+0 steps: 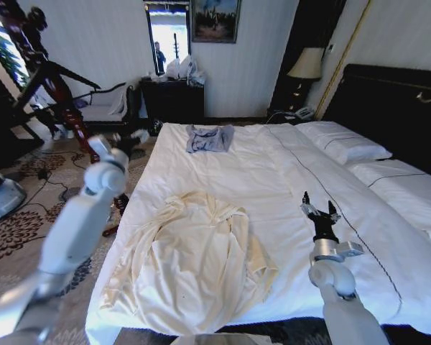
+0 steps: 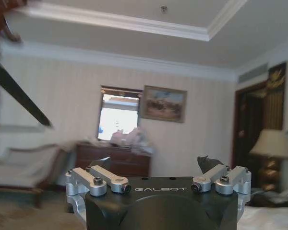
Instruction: Pick up the clothes from the bed and hang them on the clothes hanger.
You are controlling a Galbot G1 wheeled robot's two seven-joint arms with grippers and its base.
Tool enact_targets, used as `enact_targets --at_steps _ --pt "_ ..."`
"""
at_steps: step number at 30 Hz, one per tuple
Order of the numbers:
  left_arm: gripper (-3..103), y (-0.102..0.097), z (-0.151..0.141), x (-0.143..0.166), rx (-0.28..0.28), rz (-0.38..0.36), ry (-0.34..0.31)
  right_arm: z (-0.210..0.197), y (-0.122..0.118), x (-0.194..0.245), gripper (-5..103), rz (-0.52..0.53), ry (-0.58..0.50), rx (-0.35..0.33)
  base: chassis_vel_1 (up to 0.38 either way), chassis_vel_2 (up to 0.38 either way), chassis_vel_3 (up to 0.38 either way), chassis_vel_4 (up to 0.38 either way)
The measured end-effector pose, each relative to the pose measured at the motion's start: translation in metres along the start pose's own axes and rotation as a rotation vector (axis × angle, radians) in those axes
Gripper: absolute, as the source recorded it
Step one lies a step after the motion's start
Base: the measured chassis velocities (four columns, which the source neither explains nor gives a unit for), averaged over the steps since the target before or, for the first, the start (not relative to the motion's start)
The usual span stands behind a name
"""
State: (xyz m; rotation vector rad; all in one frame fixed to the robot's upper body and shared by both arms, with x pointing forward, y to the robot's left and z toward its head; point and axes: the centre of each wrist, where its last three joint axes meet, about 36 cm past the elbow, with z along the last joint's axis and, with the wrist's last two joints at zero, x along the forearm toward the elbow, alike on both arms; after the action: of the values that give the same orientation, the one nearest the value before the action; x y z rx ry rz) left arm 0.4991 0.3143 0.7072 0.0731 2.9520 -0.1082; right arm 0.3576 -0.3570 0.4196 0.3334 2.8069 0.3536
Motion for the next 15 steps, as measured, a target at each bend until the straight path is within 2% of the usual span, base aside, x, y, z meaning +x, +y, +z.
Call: enact_targets --at_steps 1,3,4,5,7,8,9,11,14,15 --pt "100 0.0 0.0 0.0 0.0 0.0 0.0 0.0 0.0 0.0 100 0.0 0.0 0.0 0.0 0.0 0.0 0.0" --pt "100 0.011 -0.019 0.02 -0.073 -0.036 0.01 0.0 0.0 0.0 100 -0.007 -0.001 0.003 0.0 0.0 0.0 0.0" --pt "100 0.024 -0.034 0.035 -0.132 -0.067 0.007 0.0 0.0 0.0 100 -0.014 -0.003 0.005 0.0 0.0 0.0 0.0" --pt "100 0.034 -0.043 0.045 -0.168 -0.089 0.001 0.001 0.0 -0.001 100 -0.017 -0.003 0.006 0.0 0.0 0.0 0.0" --pt "100 0.041 -0.048 0.05 -0.187 -0.099 -0.003 0.002 0.0 -0.001 100 -0.019 -0.002 0.006 0.0 0.0 0.0 0.0" --pt "100 0.055 -0.059 0.058 -0.223 -0.113 -0.018 0.004 0.0 -0.002 100 -0.021 -0.001 0.005 0.0 0.0 0.0 0.0" --pt "100 0.064 -0.064 0.062 -0.237 -0.117 -0.033 0.007 0.001 -0.003 100 -0.023 0.001 0.002 0.0 0.0 0.0 0.0" --pt "100 0.07 -0.064 0.062 -0.229 -0.118 -0.04 0.011 0.003 -0.004 100 -0.023 0.004 -0.001 0.0 0.0 0.0 0.0" --pt "100 0.08 -0.05 0.054 -0.168 -0.12 -0.056 0.022 0.009 -0.003 100 -0.027 0.017 -0.004 0.0 0.0 0.0 0.0" --pt "100 0.088 -0.037 0.044 -0.131 -0.131 -0.076 0.027 0.014 -0.001 100 -0.034 0.026 -0.005 0.0 0.0 0.0 0.0"
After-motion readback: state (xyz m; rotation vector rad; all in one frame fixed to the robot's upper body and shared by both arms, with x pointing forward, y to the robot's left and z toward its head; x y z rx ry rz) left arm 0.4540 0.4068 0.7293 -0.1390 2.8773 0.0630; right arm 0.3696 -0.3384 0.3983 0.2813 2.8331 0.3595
